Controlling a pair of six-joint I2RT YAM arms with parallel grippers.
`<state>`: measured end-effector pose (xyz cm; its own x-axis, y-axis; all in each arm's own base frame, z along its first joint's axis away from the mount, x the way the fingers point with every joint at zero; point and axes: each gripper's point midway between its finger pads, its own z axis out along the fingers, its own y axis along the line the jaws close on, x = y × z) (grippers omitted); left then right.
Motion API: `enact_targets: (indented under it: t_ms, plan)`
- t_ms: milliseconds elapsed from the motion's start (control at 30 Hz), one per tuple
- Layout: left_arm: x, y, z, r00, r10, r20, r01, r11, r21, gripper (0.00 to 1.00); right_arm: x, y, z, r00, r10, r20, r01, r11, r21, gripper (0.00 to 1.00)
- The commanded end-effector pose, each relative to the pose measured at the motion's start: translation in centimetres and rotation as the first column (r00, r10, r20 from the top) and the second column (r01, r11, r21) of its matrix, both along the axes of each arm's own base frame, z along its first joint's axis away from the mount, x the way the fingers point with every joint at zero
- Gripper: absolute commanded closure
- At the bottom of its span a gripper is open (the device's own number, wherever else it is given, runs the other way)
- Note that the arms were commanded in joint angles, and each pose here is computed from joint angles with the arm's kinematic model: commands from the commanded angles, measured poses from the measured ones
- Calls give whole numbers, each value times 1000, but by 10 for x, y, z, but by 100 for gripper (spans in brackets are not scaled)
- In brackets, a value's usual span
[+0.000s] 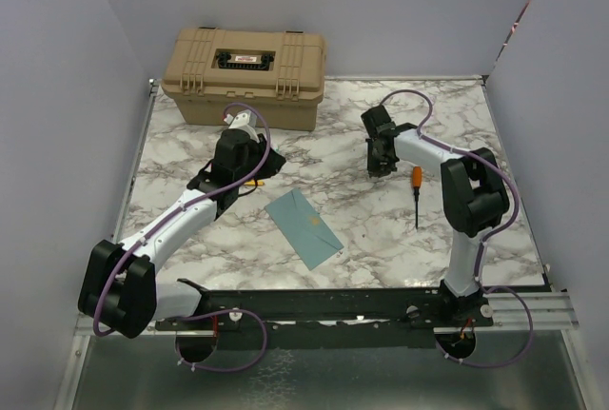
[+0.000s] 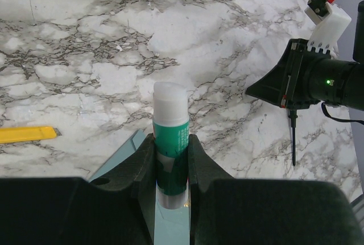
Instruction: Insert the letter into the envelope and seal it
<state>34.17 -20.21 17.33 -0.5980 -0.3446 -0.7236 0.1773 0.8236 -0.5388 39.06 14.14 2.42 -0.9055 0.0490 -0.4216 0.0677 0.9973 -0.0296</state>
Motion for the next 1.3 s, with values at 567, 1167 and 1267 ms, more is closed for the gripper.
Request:
enact_targets:
  t_ms: [567,1167,1267]
  plan:
    - [-54,-74,81,730,-589,347,623,782,16,100,-85,138,225,811,432,394,-565,405,719,100]
    - [-68,-96,86,660,-664,352,719,694,-41,100,-101,163,259,844,395,363,-456,171,873,100]
    - [-69,-99,84,660,-665,348,721,692,-44,100,-98,163,257,851,387,356,-449,182,875,100]
